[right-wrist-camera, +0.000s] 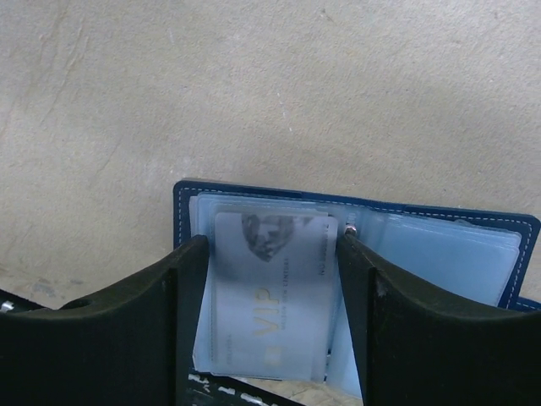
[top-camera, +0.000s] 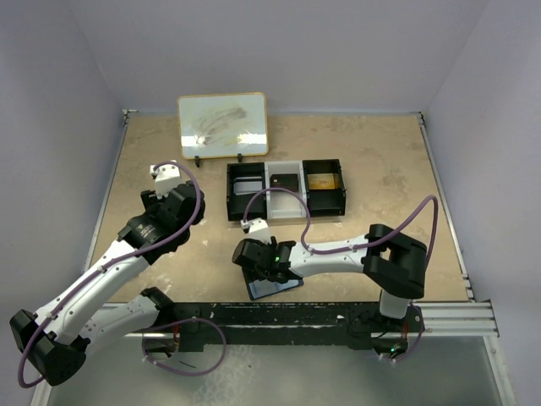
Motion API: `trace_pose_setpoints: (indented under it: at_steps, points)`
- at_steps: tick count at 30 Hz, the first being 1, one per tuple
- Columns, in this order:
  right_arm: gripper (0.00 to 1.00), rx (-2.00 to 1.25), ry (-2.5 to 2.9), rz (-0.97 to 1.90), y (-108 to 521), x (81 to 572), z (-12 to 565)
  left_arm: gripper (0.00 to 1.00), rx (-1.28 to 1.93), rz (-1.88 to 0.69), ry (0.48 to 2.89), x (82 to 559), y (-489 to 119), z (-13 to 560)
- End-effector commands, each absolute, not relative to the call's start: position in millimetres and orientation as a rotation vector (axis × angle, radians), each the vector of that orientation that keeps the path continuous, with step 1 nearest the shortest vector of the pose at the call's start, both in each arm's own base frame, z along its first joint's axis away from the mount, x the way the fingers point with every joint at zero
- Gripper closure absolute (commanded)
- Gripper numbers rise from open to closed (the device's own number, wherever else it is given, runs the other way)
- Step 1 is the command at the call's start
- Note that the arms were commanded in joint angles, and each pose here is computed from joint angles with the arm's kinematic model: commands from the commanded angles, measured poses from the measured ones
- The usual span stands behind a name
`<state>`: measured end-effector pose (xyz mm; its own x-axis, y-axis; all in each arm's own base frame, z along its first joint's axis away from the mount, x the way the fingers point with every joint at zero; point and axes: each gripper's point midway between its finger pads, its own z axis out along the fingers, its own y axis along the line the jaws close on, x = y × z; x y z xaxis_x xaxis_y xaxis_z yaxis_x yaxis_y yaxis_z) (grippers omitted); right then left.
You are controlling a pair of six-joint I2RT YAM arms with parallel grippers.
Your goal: Take the credit cards out of the card holder
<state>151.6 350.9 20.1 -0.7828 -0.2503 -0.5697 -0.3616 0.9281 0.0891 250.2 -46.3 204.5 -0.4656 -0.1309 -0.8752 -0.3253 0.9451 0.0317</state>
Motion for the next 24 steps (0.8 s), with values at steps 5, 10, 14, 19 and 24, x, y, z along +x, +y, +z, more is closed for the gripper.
trace_pose_setpoints:
  at_steps: [5, 10, 14, 19, 24]
  points:
    - [0.45, -0.431, 2.561, 0.192, 330.2, 145.4, 0.3, 0.27, -0.356, 0.216, 2.021, 254.1, -45.1, 215.6]
    - [0.47, -0.426, 2.558, 0.333, 333.3, 143.8, 6.4, 0.27, -0.332, 0.181, 2.038, 254.7, -51.9, 212.9]
    - [0.48, -0.386, 2.555, 0.596, 343.8, 143.6, 12.9, 0.27, -0.296, 0.077, 2.071, 254.0, -67.8, 208.4]
    - [0.48, -0.301, 2.571, 0.711, 340.7, 149.7, 10.3, 0.27, -0.304, -0.253, 2.128, 243.1, -110.4, 190.9]
    - [0.48, -0.283, 2.587, 0.719, 338.3, 149.4, 6.5, 0.35, -0.293, -0.668, 2.221, 222.2, -169.8, 158.8]
